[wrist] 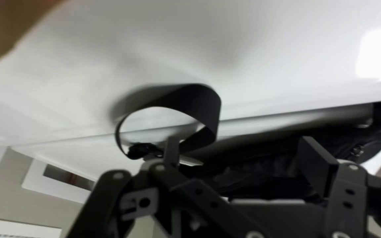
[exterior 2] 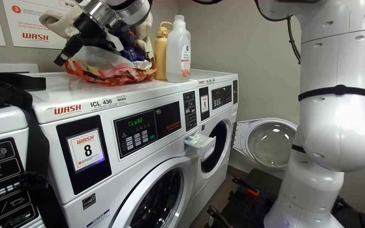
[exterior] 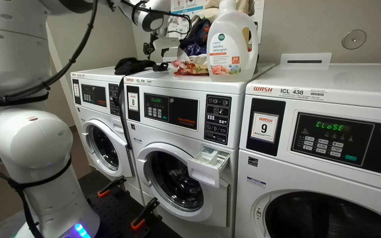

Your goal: Place the fanny pack against the laundry

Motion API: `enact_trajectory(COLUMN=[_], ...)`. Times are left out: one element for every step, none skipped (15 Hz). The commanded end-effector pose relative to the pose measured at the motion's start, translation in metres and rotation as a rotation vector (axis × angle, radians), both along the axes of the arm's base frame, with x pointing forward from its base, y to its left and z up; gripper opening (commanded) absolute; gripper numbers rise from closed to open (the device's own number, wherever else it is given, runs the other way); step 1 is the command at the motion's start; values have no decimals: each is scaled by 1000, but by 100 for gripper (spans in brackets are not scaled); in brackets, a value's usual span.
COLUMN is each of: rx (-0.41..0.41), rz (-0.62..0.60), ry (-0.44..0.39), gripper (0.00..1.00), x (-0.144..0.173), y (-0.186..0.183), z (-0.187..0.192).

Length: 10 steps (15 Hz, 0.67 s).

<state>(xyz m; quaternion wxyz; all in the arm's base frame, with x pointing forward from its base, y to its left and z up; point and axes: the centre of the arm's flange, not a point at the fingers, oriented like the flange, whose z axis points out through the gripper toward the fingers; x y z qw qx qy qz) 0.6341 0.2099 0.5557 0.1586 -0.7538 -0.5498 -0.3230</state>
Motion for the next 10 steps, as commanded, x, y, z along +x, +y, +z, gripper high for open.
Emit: enact_trajectory(rx=[34, 30, 24, 29, 26, 27, 31, 32, 36, 39], rz=[113, 146, 176, 213, 241, 267, 290, 311, 333, 350], ry=[92, 135, 172, 223, 260, 293, 323, 344, 354, 362], gripper=[100, 100, 100, 100, 100, 100, 100, 100, 100, 100], x=[4, 4, 2, 2, 1, 0, -1, -2, -2, -3], y=[32, 44, 53, 65, 74, 85, 94, 105, 115, 124], z=[6, 2, -5, -15, -23, -31, -38, -44, -48, -50])
